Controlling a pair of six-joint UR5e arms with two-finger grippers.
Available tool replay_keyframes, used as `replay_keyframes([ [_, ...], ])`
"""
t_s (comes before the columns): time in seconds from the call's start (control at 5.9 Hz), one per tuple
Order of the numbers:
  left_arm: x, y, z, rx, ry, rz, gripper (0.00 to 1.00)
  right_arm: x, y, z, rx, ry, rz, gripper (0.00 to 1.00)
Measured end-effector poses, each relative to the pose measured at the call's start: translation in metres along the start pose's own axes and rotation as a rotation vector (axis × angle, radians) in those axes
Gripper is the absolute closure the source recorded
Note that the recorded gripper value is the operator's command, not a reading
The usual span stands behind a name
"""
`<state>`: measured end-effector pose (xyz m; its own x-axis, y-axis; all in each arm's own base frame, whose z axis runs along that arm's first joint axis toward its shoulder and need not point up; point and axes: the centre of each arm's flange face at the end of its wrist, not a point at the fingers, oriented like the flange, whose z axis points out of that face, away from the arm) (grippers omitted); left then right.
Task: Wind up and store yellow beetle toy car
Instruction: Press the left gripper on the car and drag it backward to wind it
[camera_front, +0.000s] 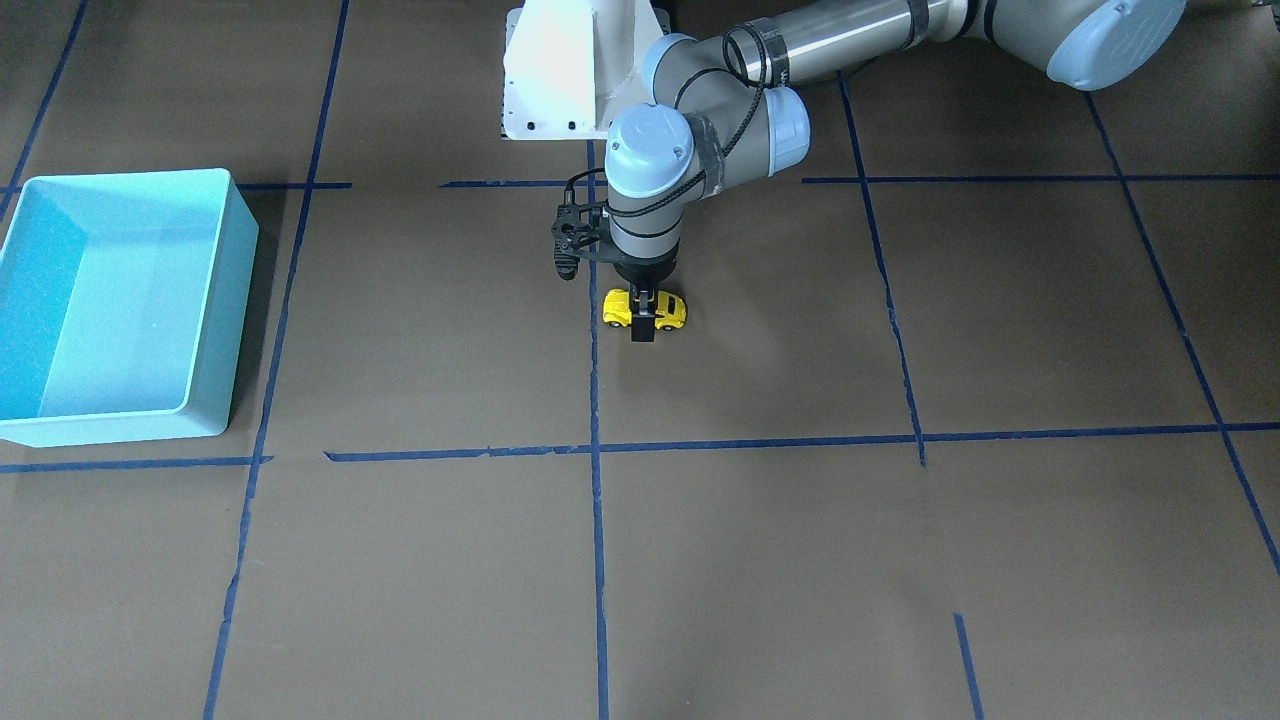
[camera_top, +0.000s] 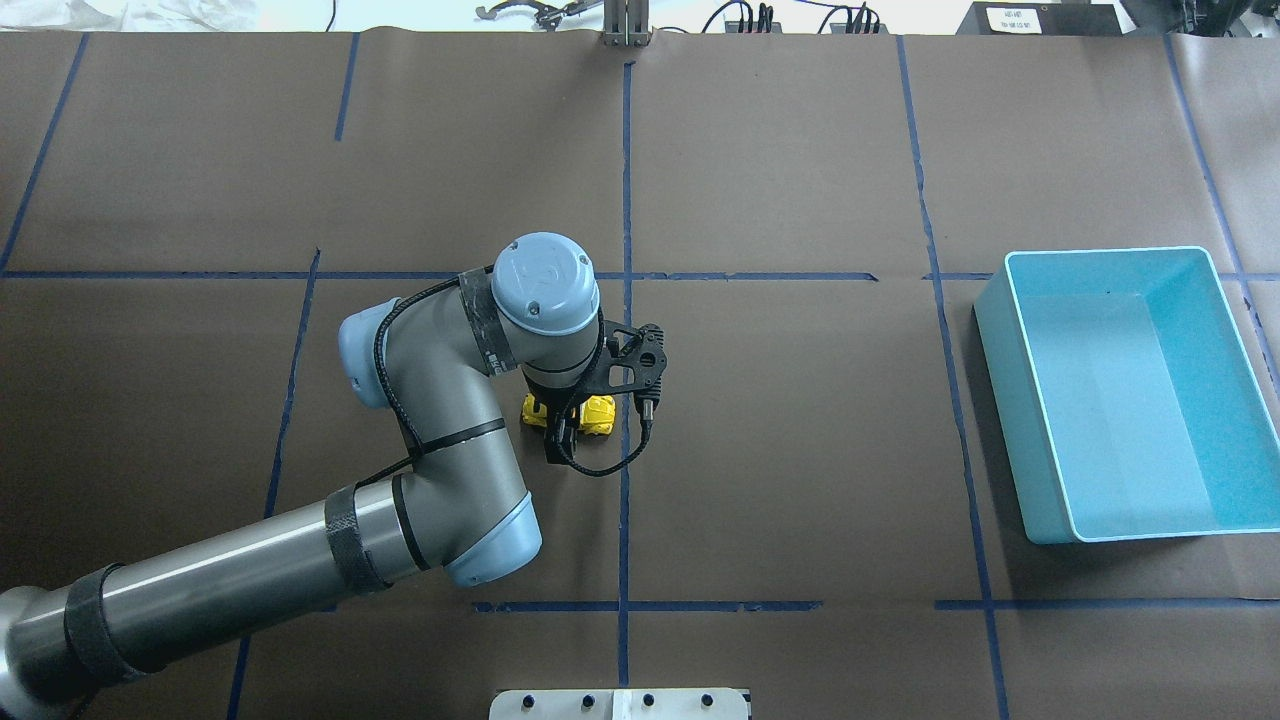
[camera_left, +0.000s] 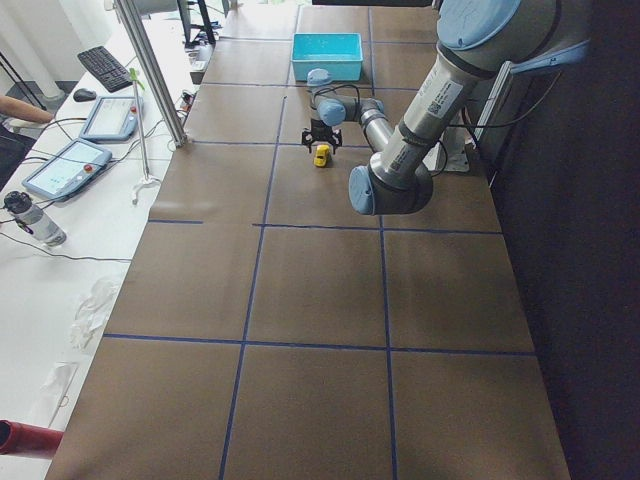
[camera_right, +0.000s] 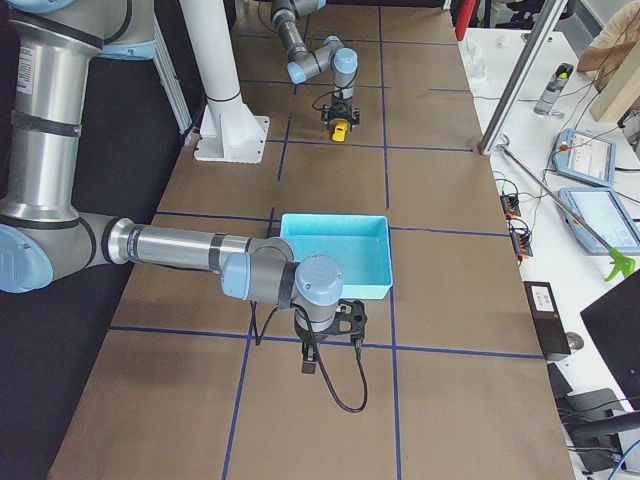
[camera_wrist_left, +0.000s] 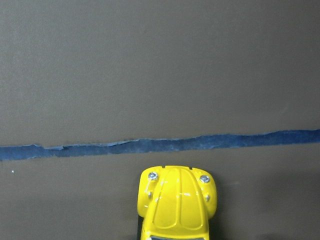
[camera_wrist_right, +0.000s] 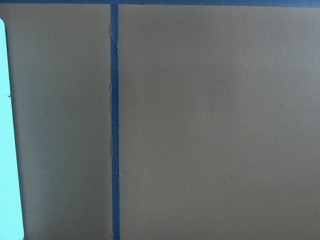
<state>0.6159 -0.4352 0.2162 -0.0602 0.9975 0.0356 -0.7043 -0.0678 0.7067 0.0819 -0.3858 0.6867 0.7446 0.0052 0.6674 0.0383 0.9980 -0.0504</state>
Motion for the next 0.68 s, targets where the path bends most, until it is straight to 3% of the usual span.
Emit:
replay_keyframes([
  [0.34,0.0005,0.0004,-0.001,0.0,-0.001,0.003,0.27,0.0001,0.0,0.0001,0.0,0.0,0.0,0.0],
  [0.51,0.0008,0.001,-0.0013,0.0,-0.001,0.004,0.48,0.0001,0.0,0.0001,0.0,0.0,0.0,0.0],
  [0.68,0.0009,0.002,-0.0034,0.002,-0.002,0.005,0.81,0.0001,0.0,0.0002,0.0,0.0,0.0,0.0],
])
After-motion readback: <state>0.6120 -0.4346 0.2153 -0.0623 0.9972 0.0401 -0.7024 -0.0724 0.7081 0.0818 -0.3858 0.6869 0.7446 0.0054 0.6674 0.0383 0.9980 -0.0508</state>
